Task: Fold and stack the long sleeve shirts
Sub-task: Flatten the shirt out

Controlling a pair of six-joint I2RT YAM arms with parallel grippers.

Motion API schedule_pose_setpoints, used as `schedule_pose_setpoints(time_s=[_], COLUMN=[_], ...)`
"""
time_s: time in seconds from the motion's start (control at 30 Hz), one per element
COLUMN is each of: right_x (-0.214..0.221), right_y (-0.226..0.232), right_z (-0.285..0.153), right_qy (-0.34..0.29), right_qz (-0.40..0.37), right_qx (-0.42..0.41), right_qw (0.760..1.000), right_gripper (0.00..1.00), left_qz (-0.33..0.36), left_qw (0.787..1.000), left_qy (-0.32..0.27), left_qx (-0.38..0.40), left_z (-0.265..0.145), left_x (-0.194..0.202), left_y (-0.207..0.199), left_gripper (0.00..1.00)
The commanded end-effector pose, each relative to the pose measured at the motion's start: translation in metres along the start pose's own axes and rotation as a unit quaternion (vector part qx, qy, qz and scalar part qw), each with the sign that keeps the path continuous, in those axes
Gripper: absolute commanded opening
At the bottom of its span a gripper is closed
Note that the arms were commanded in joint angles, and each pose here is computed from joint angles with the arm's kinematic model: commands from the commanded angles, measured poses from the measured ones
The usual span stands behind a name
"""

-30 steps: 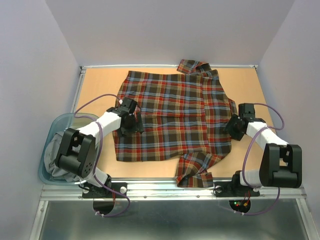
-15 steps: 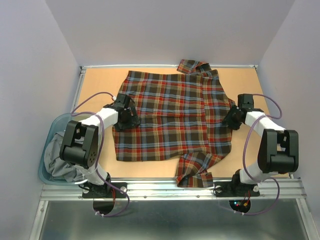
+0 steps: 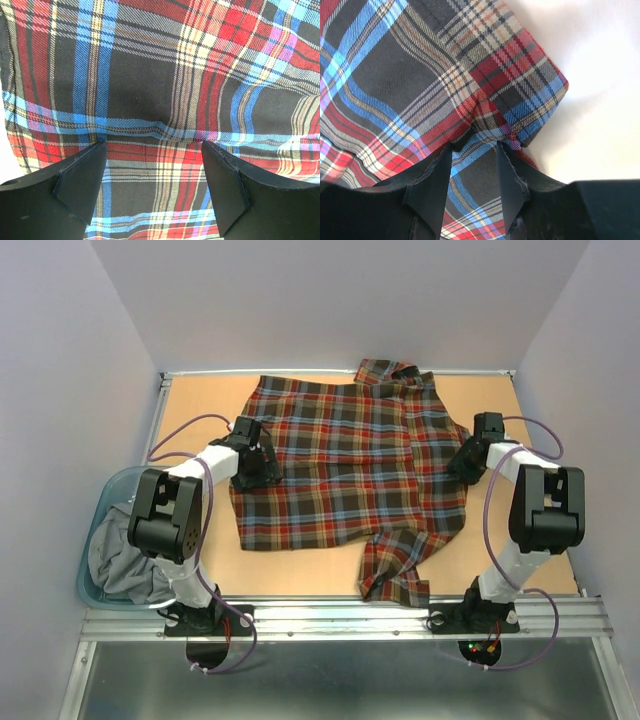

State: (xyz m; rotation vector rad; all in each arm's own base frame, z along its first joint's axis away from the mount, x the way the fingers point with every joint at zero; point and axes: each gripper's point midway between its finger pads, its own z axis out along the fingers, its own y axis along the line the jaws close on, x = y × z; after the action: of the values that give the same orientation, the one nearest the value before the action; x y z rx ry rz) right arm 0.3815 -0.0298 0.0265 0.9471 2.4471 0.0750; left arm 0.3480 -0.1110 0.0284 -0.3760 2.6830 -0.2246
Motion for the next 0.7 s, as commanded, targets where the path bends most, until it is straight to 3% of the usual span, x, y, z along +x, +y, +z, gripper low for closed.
schedule_pose_setpoints(time_s=[0.0, 0.23, 0.4, 0.53, 0.67], right_x=[-0.025, -0.044, -0.021, 0.0, 0.025], right_y=[-0.008, 0.02, 0.0, -0.015, -0.026], right_z=[0.014, -0.042, -0.08, -0.096, -0.102], right_qy=[-0.03, -0.062, -0.065, -0.052, -0.029], right_qz=[0.011, -0.013, -0.019, -0.019, -0.013], right_qx=[0.033, -0.05, -0.049, -0.043, -0.043], right_qw=[0.999, 0.997, 0.997, 0.998, 0.999], right_gripper=[0.47, 0.57, 0.81, 0.88, 0.89], left_qz=[0.009, 0.001, -0.017, -0.03, -0.048], left_qw=[1.0, 1.0, 0.998, 0.997, 0.995], left_qy=[0.009, -0.024, -0.008, 0.027, 0.06], left_qx=[-0.009, 0.0, -0.053, -0.069, -0.067], left_z=[0.006, -0.04, -0.063, -0.067, -0.069], left_x=[-0.003, -0.012, 0.027, 0.062, 0.097], left_y=[0.005, 0.003, 0.04, 0.056, 0.067], left_gripper=[0.88, 0.89, 0.89, 0.89, 0.88])
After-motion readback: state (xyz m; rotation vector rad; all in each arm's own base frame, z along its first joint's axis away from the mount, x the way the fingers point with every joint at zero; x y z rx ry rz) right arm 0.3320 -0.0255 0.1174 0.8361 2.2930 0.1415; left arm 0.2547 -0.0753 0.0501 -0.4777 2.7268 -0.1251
